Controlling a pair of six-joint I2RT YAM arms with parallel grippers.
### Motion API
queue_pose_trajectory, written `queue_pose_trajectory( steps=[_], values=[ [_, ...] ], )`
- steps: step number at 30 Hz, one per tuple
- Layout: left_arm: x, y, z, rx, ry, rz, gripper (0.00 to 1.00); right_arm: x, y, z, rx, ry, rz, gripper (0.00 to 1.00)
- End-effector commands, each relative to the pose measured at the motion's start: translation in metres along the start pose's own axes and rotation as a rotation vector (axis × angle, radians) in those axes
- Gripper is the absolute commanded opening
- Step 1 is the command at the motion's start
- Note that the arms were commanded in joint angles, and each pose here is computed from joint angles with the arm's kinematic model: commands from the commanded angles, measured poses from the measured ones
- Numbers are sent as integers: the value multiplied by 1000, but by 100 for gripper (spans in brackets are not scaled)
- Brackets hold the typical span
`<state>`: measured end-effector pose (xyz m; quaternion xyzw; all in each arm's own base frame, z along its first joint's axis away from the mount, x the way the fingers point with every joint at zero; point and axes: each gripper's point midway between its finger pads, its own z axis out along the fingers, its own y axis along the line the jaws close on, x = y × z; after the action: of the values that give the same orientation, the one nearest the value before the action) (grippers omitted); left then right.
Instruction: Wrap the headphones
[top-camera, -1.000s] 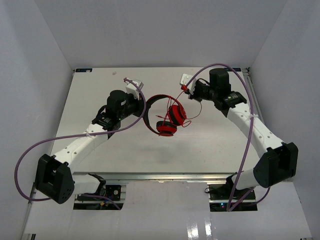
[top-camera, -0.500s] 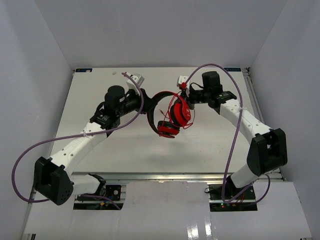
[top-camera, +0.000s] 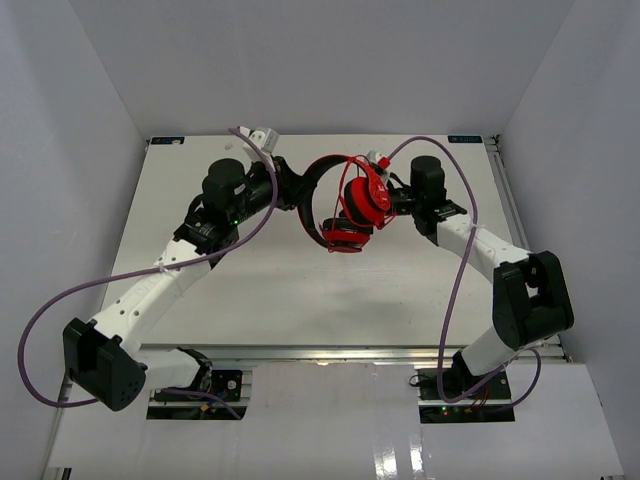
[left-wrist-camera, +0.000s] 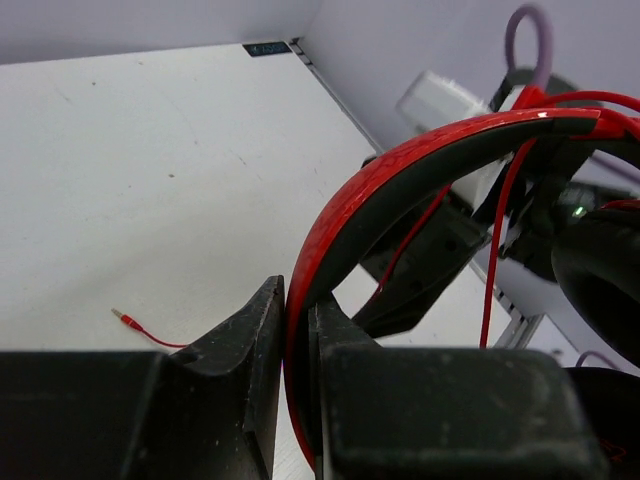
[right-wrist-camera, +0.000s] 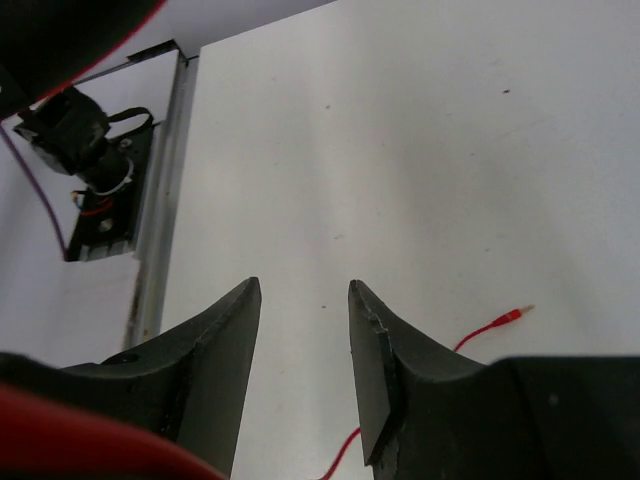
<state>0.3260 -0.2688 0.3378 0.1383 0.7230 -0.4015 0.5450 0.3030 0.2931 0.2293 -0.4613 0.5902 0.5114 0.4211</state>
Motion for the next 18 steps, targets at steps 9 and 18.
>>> queue_pose_trajectory(
  steps=[9, 18],
  values=[
    [-123, -27, -13, -51, -359, -178, 0, -11, 26, 4, -128, -141, 181, 40],
    [-142, -9, -16, -149, -468, -265, 0, -5, 29, 6, -111, -153, 232, 35]
  ],
)
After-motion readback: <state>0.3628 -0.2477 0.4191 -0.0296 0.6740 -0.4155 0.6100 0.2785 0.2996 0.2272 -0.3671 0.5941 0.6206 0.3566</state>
